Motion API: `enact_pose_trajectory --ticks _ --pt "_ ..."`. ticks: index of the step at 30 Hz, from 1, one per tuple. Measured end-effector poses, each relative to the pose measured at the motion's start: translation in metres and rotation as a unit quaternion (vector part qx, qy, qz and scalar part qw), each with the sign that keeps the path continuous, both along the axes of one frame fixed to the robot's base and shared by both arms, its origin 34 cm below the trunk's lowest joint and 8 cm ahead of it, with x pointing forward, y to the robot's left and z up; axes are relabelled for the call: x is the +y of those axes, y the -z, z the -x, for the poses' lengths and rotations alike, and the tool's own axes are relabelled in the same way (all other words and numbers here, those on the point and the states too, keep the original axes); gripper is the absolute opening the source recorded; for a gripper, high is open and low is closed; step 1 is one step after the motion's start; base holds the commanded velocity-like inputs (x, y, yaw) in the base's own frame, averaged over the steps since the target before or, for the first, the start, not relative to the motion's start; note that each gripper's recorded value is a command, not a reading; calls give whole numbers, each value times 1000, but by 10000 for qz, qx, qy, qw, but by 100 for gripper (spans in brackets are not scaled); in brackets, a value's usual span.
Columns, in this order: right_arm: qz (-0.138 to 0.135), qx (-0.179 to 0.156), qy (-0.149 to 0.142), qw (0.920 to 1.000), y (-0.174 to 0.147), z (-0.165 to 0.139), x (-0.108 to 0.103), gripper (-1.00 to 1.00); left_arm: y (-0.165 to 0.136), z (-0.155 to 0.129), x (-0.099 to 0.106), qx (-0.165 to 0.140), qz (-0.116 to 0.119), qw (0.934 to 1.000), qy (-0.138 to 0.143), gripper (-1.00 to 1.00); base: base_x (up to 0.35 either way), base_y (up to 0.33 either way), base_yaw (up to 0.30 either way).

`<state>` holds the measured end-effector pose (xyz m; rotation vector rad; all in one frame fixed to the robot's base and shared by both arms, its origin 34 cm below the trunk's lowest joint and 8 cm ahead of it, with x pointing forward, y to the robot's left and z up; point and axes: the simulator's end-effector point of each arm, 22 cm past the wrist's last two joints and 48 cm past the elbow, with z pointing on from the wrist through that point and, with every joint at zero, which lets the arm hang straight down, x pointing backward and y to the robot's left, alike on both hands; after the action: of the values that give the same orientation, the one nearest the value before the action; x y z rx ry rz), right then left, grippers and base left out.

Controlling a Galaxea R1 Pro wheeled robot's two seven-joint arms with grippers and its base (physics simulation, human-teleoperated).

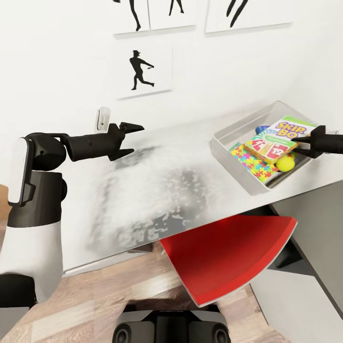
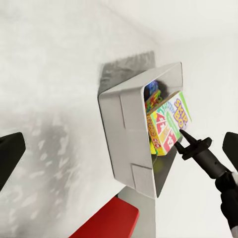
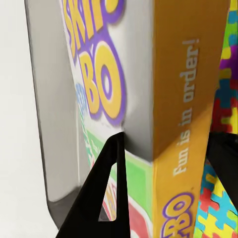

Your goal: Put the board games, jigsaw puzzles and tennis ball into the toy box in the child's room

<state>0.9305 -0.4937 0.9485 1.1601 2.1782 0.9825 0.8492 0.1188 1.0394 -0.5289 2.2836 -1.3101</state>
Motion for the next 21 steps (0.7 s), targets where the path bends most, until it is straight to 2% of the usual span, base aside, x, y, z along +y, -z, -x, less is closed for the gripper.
enact_pose_trajectory --ticks 8,21 --pt "-39 44 0 10000 7 3 2 -100 1 0 -5 18 22 10000 14 100 0 0 117" --pt "-21 29 45 10000 5 5 -4 -100 4 0 -7 33 -49 10000 -5 100 0 0 20"
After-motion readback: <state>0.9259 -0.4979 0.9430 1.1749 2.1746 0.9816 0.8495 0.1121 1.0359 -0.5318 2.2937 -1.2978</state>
